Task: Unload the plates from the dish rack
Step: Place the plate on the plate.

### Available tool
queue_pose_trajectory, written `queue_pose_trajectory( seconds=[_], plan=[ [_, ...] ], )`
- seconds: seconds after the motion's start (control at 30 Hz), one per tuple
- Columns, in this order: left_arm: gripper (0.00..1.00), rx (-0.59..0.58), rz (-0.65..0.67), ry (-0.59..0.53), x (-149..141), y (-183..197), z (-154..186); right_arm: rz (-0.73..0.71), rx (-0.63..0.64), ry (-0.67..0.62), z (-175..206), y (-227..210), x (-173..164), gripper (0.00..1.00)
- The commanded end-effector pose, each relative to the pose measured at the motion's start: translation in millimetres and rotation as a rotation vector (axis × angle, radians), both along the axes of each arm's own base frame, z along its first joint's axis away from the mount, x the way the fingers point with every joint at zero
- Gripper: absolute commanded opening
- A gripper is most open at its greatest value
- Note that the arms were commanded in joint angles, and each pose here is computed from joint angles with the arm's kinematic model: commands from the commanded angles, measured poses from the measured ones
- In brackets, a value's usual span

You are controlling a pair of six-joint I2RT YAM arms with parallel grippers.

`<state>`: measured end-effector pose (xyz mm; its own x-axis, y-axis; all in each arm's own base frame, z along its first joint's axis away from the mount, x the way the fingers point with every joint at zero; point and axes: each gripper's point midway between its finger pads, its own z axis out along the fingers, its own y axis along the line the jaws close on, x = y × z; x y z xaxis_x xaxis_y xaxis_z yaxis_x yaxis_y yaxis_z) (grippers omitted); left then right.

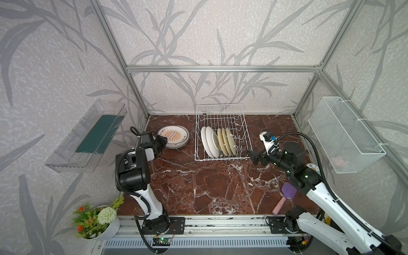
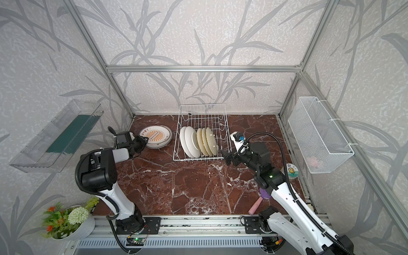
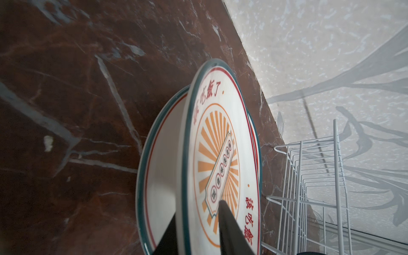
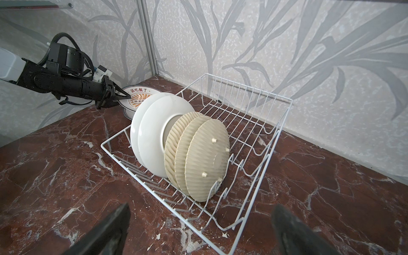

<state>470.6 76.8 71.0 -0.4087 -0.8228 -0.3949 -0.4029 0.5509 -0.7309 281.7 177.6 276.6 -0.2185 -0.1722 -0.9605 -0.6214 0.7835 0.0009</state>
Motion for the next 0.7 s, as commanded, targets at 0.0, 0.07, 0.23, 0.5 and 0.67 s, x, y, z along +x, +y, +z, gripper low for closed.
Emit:
queue_pose_trajectory(
  seconds=[0.0, 0.07, 0.23, 0.5, 0.67],
  plan=[
    [0.34, -0.003, -0.011, -0.033, 10, 2, 12, 0.000, -0.002, -0.028, 8, -1, -2, 0.99],
    [0.35, -0.004, -0.015, -0.011, 9, 2, 7, 0.002, -0.001, -0.028, 8, -1, -3, 0.99],
    [0.47, 0.004, -0.020, 0.038, 5, 2, 1, 0.002, 0.000, -0.029, 8, -1, -3, 0.99],
    [0.66, 0.027, -0.060, 0.110, -2, 0, 1, 0.005, 0.000, -0.030, 9, 0, -3, 0.99],
    [0.72, 0.031, -0.073, 0.115, -2, -2, 9, 0.007, 0.003, -0.031, 9, 0, -4, 0.99]
  ],
)
